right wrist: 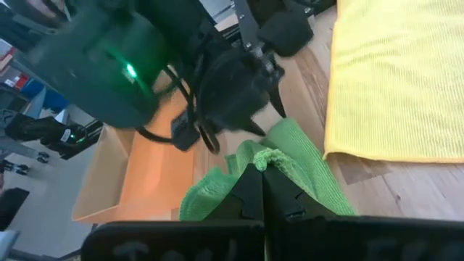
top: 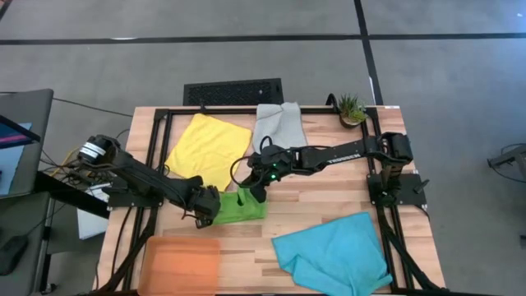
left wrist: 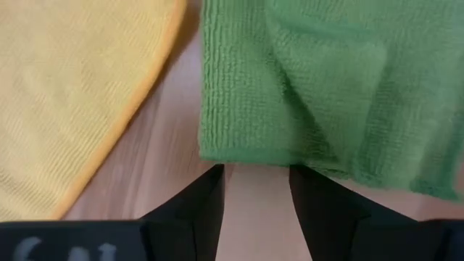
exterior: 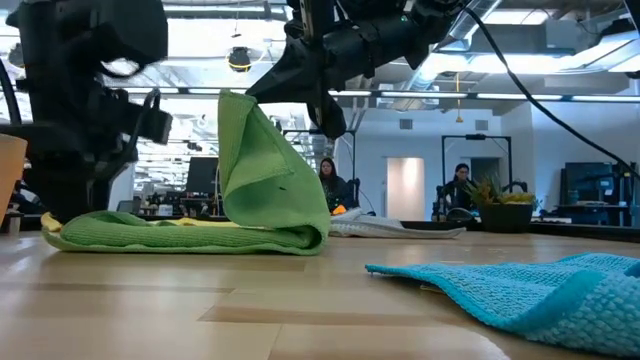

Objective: Fold microfiber towels
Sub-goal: Fold the green towel

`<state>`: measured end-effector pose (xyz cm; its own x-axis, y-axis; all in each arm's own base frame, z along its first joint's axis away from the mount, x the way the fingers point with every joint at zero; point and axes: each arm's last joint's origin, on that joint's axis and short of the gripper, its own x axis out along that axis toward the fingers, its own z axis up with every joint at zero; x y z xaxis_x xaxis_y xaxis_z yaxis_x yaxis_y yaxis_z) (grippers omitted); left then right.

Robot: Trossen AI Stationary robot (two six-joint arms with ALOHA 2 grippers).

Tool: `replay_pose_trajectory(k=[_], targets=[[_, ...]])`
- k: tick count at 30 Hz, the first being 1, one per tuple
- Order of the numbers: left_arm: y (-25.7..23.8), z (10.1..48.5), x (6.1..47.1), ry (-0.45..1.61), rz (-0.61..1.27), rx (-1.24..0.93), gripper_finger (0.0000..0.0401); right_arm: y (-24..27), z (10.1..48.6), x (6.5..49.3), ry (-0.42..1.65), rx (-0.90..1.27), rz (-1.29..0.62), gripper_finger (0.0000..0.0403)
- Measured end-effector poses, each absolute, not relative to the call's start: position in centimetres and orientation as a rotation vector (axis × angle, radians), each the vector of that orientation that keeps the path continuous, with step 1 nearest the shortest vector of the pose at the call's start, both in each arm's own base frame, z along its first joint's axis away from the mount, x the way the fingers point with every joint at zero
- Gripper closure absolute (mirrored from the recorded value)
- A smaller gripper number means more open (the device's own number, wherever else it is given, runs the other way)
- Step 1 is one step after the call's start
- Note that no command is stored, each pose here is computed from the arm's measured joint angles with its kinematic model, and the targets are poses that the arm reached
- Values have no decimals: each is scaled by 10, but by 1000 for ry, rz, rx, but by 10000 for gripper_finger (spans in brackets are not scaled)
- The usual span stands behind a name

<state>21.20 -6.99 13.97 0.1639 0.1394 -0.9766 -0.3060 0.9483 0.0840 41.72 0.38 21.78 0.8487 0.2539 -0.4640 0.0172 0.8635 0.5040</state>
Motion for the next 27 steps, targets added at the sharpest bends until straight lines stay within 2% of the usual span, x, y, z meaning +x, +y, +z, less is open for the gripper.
replay_pose_trajectory(k=[7, 21, 27], targets=[[-69, 131, 217, 1399, 317, -121, 251, 4, 217, 417, 558, 521, 129, 397], [-59, 133, 235, 1259, 263, -114, 251, -1, 221, 415, 556, 530, 146, 397], [-66, 149, 238, 1284, 290, -80, 251, -1, 223, 415, 560, 530, 141, 397]])
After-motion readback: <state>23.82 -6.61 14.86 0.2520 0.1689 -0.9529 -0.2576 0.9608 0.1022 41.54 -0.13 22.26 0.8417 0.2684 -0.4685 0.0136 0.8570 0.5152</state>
